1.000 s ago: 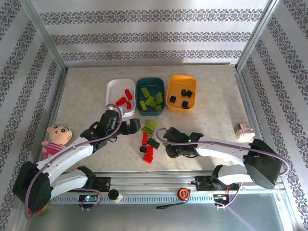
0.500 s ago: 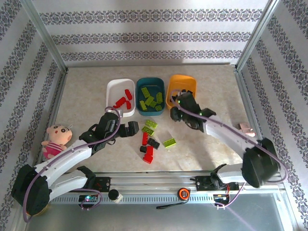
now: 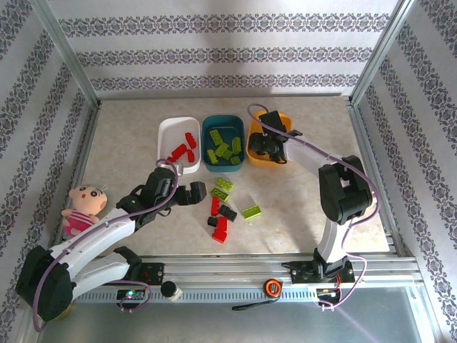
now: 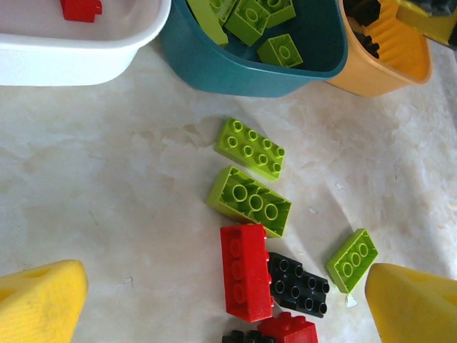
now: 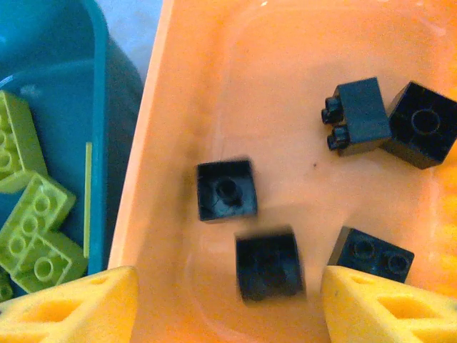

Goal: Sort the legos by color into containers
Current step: Place the lego in the container, then pick up the lego from the middle-left of the table.

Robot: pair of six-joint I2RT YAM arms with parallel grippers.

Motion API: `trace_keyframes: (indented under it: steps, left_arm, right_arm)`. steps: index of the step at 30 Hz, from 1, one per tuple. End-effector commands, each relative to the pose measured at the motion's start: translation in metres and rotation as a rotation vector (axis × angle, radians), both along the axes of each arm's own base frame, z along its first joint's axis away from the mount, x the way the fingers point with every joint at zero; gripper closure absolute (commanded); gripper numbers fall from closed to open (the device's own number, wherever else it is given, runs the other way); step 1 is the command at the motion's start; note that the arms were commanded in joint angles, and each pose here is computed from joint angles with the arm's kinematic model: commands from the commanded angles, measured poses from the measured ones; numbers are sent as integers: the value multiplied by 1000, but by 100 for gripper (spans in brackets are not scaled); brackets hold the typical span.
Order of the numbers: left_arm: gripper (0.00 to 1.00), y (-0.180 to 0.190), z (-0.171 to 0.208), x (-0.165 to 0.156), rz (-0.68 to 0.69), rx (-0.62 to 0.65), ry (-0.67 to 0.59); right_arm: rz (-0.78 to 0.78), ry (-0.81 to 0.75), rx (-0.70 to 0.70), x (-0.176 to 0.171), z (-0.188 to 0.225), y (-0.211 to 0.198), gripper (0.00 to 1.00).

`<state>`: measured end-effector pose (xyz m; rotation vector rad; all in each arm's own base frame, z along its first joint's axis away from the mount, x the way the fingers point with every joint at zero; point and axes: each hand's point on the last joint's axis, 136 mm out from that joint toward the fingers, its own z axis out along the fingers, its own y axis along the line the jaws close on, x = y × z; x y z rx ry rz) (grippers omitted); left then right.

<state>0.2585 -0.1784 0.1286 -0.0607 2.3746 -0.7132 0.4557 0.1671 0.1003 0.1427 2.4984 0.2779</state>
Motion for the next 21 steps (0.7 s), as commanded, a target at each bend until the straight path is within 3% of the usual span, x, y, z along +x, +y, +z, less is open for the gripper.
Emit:
trace_keyframes:
  steps: [1, 8, 15, 21]
  left_arm:
    - [0, -5, -10, -12, -60, 18, 49]
    - [4, -31, -20, -26, -180, 102, 79]
    - [8, -61, -46, -41, -330, 312, 110]
    - [14, -63, -66, -43, -338, 415, 152]
  right_arm:
    - [16, -47, 34, 6, 26, 7, 29]
    - [88, -94, 66, -35, 40, 22, 27]
    - [135, -88, 95, -81, 32, 27, 27]
    - [141, -84, 99, -105, 26, 20, 27]
